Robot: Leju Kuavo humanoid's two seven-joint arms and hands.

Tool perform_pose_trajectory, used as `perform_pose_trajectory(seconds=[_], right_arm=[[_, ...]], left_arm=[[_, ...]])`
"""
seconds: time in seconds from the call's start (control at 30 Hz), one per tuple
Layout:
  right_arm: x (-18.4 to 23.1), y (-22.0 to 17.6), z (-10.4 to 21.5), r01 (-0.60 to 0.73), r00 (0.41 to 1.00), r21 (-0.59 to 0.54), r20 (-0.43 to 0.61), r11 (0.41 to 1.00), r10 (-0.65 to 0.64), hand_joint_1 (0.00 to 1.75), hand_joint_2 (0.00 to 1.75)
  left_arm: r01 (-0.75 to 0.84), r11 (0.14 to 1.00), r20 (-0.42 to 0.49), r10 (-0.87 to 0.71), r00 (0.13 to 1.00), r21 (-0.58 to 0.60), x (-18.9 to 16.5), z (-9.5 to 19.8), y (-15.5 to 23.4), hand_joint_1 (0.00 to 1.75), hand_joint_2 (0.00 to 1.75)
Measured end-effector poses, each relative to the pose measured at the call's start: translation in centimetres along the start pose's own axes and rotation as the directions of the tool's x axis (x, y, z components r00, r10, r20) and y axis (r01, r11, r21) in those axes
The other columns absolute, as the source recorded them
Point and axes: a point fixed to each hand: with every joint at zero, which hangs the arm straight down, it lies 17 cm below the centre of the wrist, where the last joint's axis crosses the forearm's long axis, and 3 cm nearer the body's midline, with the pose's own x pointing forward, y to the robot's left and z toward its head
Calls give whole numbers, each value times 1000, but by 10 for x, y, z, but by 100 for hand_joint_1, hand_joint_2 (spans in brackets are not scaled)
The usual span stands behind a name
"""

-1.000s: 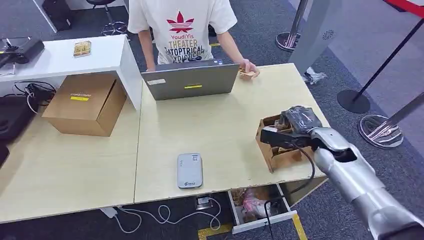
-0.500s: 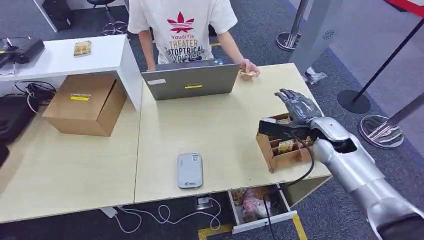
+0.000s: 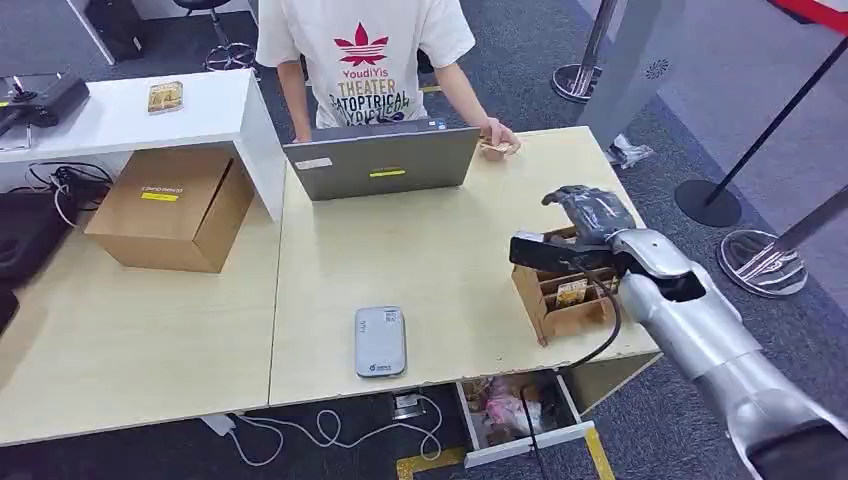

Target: Pass the card to the sensor for recognition and then transmit it.

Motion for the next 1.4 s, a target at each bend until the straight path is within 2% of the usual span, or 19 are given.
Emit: perform_pose_trajectory(seconds=[0.07,0.13,0.2,0.23,0.3,0.33,0.43,0.53,1.0,1.4], right_arm=[[0,0,0,0,1000,0,-1,1000,0,94,175],[0,0,0,0,1000,0,-1,1000,0,86,175],[0,0,0,0,1000,0,-1,1000,0,91,175],[0,0,0,0,1000,0,-2,1000,0,84,175],[-1,0,0,0,1000,0,-2,1000,0,87,175],[-1,1,0,0,1000,0,-3,1000,0,80,175],[-2,2,0,1,1000,3,-6,1000,-1,80,175],[-4,4,0,2,1000,7,-9,1000,-2,91,175],[-10,16,-1,14,1000,37,-23,999,-13,91,175],[-8,20,-3,21,1000,50,-20,999,-20,110,175]], left_arm=[[1,1000,0,-1,1000,0,0,0,0,0,0],[1,1000,0,-1,1000,0,0,0,0,0,0],[2,1000,0,-2,1000,0,0,0,0,0,0],[3,1000,0,-3,1000,0,0,0,0,0,0],[3,1000,0,-3,1000,0,0,0,0,0,0],[3,1000,0,-3,1000,0,0,0,0,0,0],[3,1000,0,-3,1000,0,0,0,0,0,0],[3,1000,0,-3,1000,0,0,0,0,0,0],[3,1000,-1,-3,1000,3,0,0,1,0,0],[-2,1000,-5,2,1000,4,-1,0,1,0,0]])
